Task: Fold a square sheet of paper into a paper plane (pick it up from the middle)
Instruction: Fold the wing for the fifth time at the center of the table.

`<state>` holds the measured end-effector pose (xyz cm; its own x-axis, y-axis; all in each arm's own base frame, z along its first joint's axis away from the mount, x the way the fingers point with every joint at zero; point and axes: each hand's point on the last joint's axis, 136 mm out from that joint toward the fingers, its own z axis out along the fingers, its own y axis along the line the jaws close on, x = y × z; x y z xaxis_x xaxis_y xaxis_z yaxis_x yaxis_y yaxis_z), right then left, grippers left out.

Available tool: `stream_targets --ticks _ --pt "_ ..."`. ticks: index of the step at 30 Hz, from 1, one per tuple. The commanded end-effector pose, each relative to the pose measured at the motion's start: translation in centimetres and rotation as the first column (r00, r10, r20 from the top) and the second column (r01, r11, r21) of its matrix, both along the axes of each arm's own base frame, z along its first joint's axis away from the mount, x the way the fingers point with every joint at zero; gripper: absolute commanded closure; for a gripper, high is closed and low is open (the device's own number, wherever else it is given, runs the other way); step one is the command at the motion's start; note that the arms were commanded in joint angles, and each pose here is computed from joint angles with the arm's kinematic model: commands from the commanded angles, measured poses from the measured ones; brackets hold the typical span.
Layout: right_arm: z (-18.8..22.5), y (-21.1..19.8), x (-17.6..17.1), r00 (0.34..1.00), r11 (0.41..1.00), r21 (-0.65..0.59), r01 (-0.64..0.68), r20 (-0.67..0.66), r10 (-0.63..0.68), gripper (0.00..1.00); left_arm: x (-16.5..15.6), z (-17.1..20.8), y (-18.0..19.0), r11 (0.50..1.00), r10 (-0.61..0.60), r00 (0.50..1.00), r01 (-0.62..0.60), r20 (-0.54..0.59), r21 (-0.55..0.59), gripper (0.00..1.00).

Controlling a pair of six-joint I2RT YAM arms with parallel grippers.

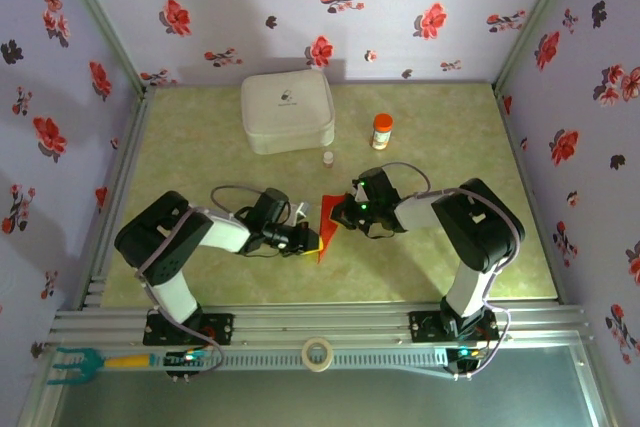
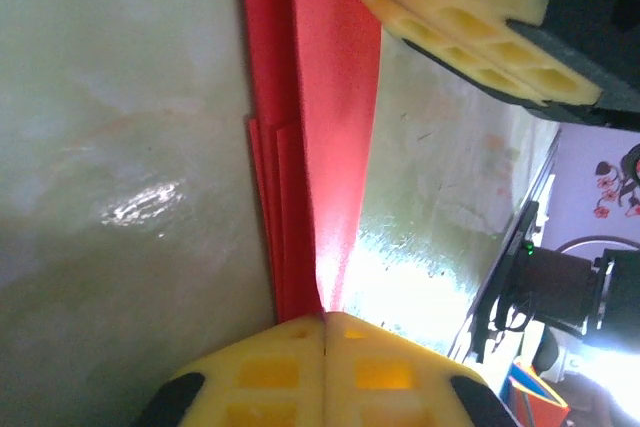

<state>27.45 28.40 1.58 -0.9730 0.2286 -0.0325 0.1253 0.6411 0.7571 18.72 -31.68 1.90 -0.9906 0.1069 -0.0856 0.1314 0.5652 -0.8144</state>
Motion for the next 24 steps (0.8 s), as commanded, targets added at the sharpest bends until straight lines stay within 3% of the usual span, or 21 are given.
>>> stream_targets --ticks 1,12,14,24 --pt "-4.3 -3.3 -1.5 0.994 0.982 -0.181 0.046 -0.089 -0.063 0.98 -2.2 -2.0 1.1 0.995 -0.045 0.996 0.052 -0.079 0.089 1.0" --pt "-4.6 -3.6 -1.7 0.993 0.98 -0.193 0.051 -0.094 -0.07 0.98 -2.6 -1.3 1.0 0.992 -0.062 0.997 0.067 -0.044 0.104 0.7" --pt "-4.6 -3.7 -1.7 0.993 0.979 -0.195 0.054 -0.094 -0.074 0.98 -2.7 -1.0 0.8 0.992 -0.069 0.997 0.073 -0.037 0.1 0.71" --pt "-4.8 -3.7 -1.7 0.993 0.978 -0.199 0.057 -0.094 -0.076 0.98 -3.5 -2.3 1.4 0.982 -0.085 0.994 0.095 -0.068 0.162 0.97"
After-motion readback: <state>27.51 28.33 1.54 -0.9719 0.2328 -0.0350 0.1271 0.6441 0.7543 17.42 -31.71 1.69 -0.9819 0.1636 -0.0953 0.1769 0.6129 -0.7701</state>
